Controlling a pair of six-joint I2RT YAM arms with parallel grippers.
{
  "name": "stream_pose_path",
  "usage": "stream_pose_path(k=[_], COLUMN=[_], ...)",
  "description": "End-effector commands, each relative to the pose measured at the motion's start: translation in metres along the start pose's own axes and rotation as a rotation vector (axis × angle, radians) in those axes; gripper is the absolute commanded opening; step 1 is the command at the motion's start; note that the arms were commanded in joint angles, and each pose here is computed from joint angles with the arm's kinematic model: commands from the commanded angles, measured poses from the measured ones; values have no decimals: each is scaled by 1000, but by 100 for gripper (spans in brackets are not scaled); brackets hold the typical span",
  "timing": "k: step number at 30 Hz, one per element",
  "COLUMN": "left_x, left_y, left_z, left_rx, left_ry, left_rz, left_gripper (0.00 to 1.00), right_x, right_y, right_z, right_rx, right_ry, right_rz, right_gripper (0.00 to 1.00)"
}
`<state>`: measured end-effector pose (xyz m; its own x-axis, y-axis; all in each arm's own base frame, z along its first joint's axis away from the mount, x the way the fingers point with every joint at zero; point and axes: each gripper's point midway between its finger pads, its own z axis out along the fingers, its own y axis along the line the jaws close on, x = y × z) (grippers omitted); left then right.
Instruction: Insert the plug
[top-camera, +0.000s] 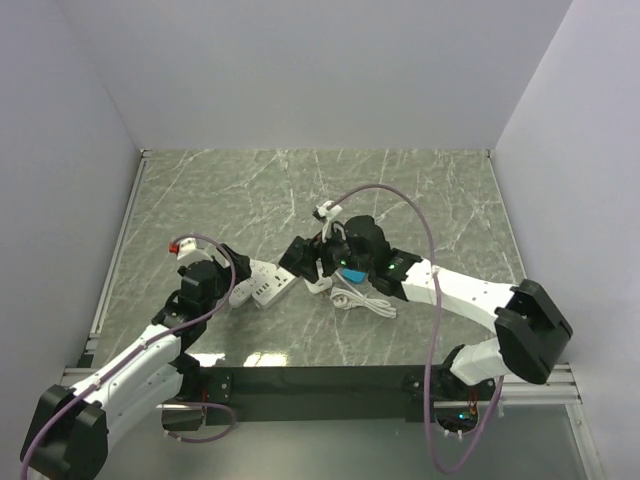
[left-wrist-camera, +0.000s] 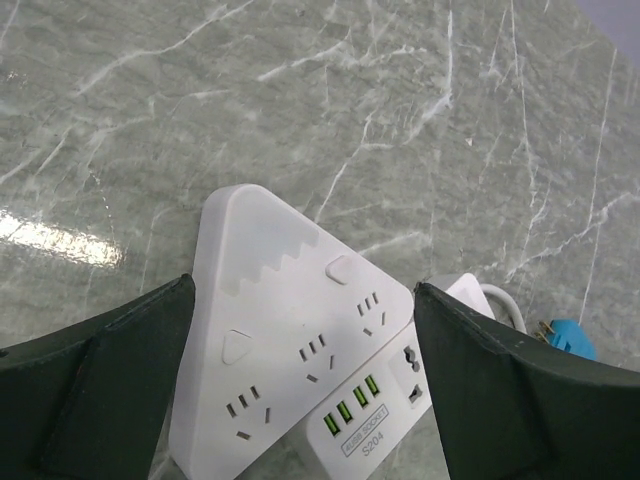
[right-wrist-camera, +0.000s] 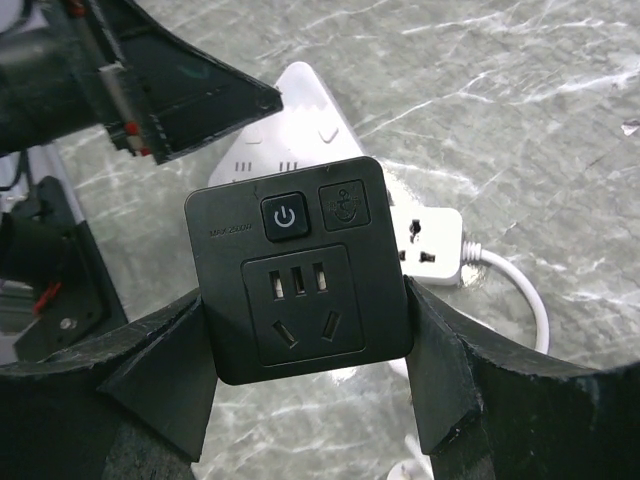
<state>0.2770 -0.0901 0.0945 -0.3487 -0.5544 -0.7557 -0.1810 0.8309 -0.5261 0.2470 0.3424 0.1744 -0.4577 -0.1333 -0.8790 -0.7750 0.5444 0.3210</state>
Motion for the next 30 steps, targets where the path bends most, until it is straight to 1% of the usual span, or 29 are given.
stream_pose_path(k=[1,2,4,8,10,15,19,23,25,26,30], left_x=[-15,-15,-11,2,6,5,17,29,31,30,40], left_y=[-7,-6,-6,-6,-3,0,0,-17,-31,-33,-44], left_z=[0,0,1,6,8,10,13,12,12,13,21], left_rx=[19,15,13,10,-6,-22,-9,59,92,88,106], left_ry=[-61,-59,-43,12,28,16,54,98,97,85,121], left_rz=[-53,-55,-57,-58,-58,-67,-71,-73,-61,-56,-14], left_gripper=[96,96,94,92,92,93,91,87,87,86,86], right_x=[-58,-51,-51,-54,-58,-59,-55,-50,-47,-44,-41], right_y=[16,14,14,12,13,10,3,-3,-6,-6,-9], right_z=[12,20,30,39,39,36,29,21,17,16,12], right_rx=[-22,-21,-19,-22,-23,-13,3,23,34,33,49], right_ry=[-173,-152,-147,-157,-169,-174,-178,-185,-192,-187,-183], right_rz=[-82,-89,-90,-92,-96,-100,-95,-91,-89,-87,-93], right_gripper=[0,0,0,0,0,0,0,0,0,0,0])
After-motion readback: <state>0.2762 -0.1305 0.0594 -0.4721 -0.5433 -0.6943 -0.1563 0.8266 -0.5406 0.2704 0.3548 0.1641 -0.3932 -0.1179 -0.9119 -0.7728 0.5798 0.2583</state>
